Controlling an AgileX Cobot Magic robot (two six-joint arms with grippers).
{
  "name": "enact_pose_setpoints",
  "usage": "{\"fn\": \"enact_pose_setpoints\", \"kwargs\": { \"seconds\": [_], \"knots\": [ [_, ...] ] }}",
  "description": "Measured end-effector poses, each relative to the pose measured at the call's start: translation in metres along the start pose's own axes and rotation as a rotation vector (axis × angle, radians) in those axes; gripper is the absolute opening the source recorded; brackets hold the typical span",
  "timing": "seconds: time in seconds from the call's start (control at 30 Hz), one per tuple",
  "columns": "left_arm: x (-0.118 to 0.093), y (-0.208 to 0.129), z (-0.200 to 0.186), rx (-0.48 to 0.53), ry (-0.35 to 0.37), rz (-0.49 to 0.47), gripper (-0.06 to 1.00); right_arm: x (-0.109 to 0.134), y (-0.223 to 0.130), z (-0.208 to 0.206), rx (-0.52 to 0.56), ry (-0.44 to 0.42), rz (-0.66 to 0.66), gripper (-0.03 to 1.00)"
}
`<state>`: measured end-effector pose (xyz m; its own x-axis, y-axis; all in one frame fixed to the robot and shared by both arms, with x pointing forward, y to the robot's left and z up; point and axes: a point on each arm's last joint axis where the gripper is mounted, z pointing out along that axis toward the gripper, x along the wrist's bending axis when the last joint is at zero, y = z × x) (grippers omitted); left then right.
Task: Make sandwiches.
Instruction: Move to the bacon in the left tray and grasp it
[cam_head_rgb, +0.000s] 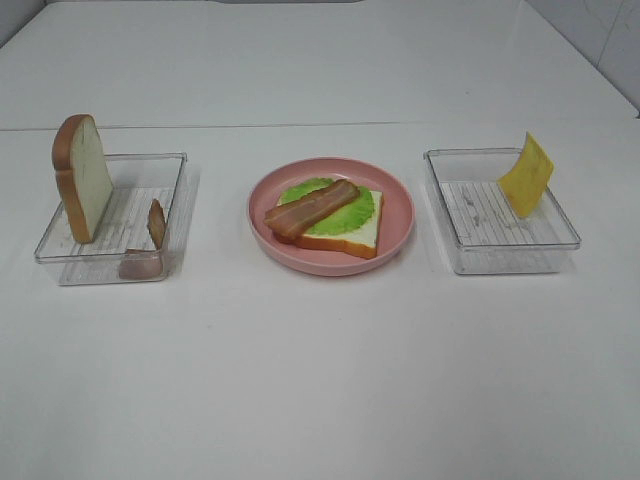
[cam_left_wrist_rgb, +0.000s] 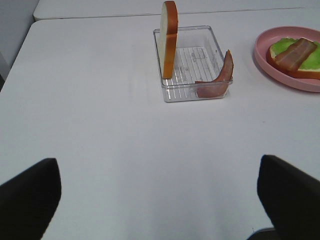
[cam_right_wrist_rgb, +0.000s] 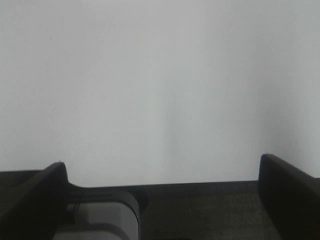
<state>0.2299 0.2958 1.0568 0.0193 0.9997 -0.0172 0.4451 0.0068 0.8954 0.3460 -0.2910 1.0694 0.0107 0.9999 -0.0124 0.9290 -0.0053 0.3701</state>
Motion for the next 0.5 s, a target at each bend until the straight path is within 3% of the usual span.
{"fn": "enact_pose_setpoints", "kwargs": {
  "seconds": [0.2,0.5],
  "knots": [
    [0.000,0.000,0.000,0.000,0.000,0.000,0.99,-0.009,-0.034,-0.009,-0.189,-0.003,0.052,0.99],
    [0.000,0.000,0.000,0.000,0.000,0.000,0.99,-0.011,-0.080,-0.005,-0.351,0.004,0.020,0.99]
  ]
}}
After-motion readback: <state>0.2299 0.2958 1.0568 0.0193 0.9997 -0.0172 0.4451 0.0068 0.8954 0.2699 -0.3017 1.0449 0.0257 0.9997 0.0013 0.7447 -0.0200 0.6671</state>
